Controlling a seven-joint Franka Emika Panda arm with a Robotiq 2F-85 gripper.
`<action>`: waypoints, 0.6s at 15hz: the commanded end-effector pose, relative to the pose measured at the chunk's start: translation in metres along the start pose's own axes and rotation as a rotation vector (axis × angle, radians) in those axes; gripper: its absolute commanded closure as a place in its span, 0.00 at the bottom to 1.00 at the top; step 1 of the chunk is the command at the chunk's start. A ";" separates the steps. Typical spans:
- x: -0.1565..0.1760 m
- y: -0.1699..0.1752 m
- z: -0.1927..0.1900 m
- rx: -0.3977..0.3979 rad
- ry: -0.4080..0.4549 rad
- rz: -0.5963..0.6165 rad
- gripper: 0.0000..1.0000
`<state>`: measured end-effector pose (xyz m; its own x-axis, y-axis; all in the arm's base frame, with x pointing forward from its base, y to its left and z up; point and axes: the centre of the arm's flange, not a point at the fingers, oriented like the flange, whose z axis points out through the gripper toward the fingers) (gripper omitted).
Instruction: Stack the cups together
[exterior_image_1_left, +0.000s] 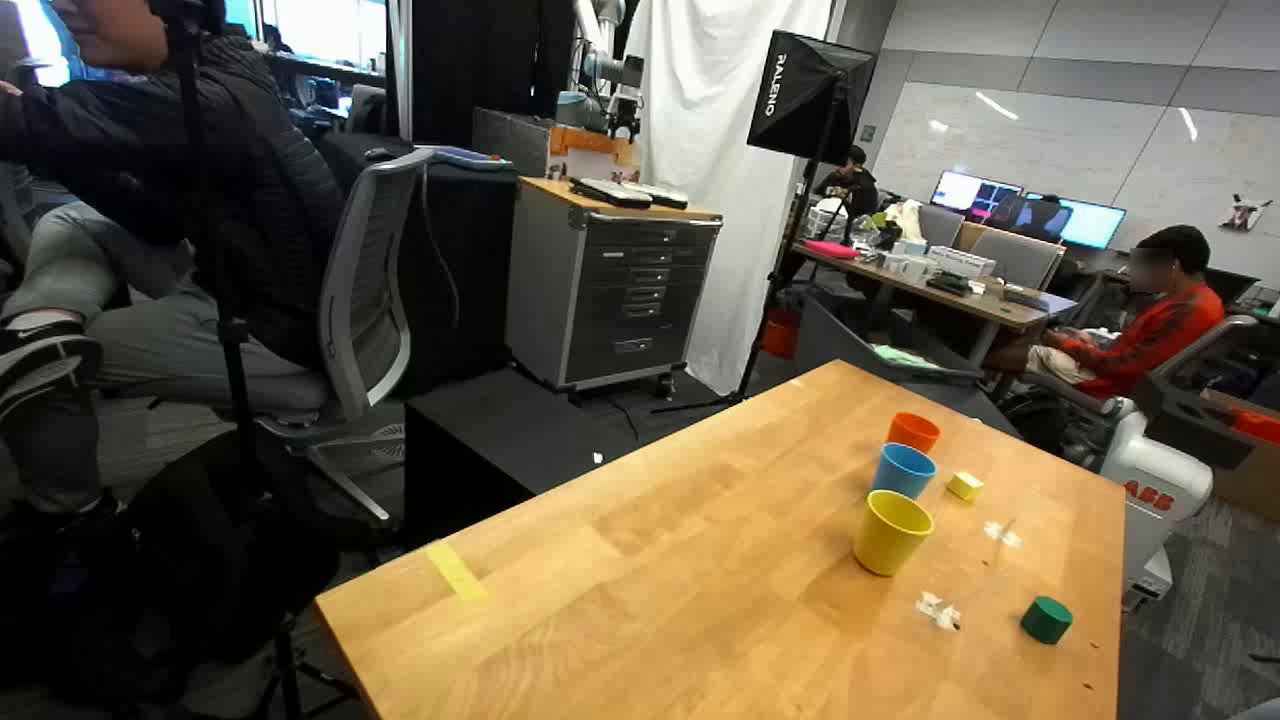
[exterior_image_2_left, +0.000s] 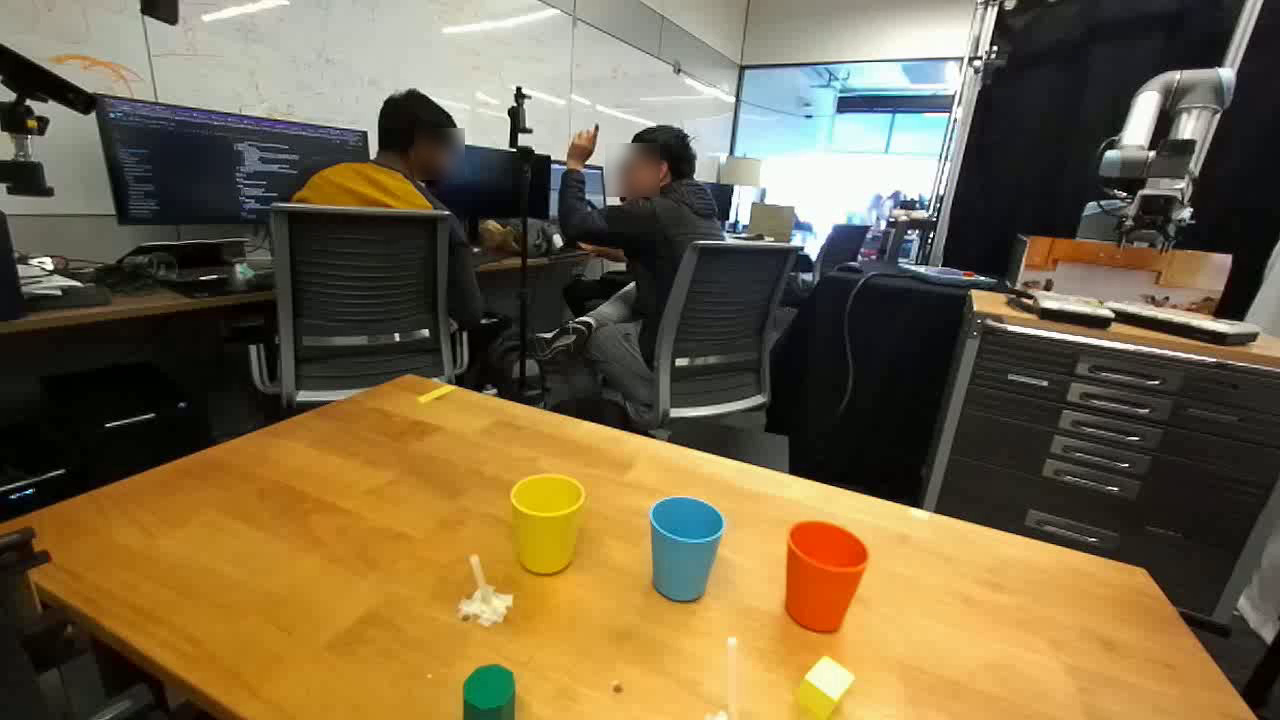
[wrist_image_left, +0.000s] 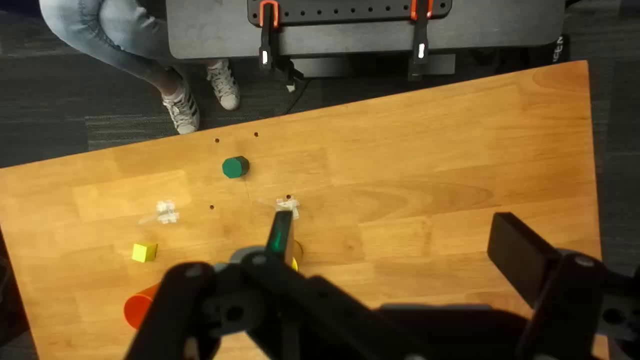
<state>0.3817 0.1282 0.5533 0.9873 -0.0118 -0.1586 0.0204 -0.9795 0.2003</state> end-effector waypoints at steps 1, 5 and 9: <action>0.000 0.000 0.000 0.000 0.001 0.000 0.00; -0.001 0.000 -0.002 0.001 0.005 0.001 0.00; -0.001 0.000 -0.002 0.001 0.005 0.001 0.00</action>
<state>0.3812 0.1283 0.5552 0.9881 -0.0116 -0.1535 0.0196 -0.9797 0.1997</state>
